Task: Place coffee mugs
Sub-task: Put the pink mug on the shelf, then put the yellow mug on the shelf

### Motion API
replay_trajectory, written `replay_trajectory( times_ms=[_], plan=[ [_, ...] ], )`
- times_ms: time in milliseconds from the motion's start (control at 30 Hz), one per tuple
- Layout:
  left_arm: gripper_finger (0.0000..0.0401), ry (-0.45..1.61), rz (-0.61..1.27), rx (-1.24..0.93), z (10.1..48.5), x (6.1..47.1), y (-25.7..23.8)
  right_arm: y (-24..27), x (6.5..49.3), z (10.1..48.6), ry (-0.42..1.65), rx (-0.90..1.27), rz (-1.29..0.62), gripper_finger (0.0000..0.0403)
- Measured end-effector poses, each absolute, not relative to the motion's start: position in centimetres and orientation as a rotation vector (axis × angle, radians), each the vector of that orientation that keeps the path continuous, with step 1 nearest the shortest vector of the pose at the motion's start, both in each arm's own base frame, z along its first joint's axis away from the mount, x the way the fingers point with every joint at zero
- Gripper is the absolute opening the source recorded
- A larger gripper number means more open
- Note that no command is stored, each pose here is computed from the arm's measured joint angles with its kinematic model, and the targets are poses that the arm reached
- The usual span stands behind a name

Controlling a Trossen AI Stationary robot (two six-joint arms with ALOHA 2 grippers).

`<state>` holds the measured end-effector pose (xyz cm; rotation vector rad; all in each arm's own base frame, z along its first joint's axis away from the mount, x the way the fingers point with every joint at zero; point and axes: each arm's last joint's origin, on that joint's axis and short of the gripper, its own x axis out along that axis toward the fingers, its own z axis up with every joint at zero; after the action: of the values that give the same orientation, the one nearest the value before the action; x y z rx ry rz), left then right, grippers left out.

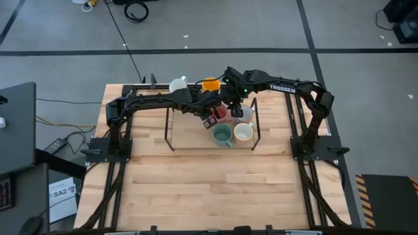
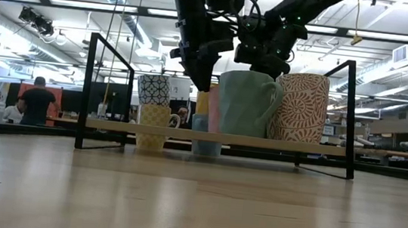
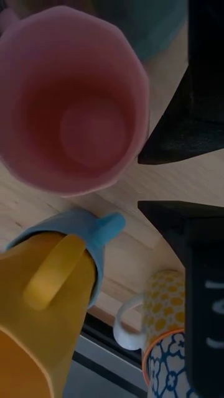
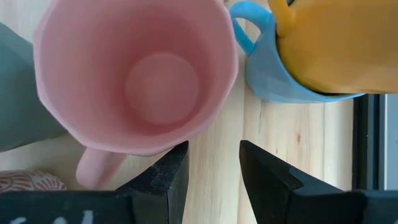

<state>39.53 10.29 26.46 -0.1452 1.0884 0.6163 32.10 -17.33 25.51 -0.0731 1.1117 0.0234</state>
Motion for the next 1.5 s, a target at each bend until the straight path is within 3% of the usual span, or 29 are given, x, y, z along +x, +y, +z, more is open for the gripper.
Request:
replay_trajectory(
  times_ms=[467,1067,1500],
  plan=[
    [0.0111,1.100,0.582,-0.093,27.9,38.5,10.1,-18.4,32.0,25.8,1.067,-0.083,-0.020,0.0149],
    [0.0111,1.102,0.536,0.036,33.9,32.2,14.2,-20.1,30.8,30.3,0.848,-0.227,-0.222,0.0149],
    [0.0111,0.988,0.299,-0.159,36.4,26.8,18.6,-20.5,31.4,31.0,0.705,-0.293,-0.124,0.0149]
  ],
)
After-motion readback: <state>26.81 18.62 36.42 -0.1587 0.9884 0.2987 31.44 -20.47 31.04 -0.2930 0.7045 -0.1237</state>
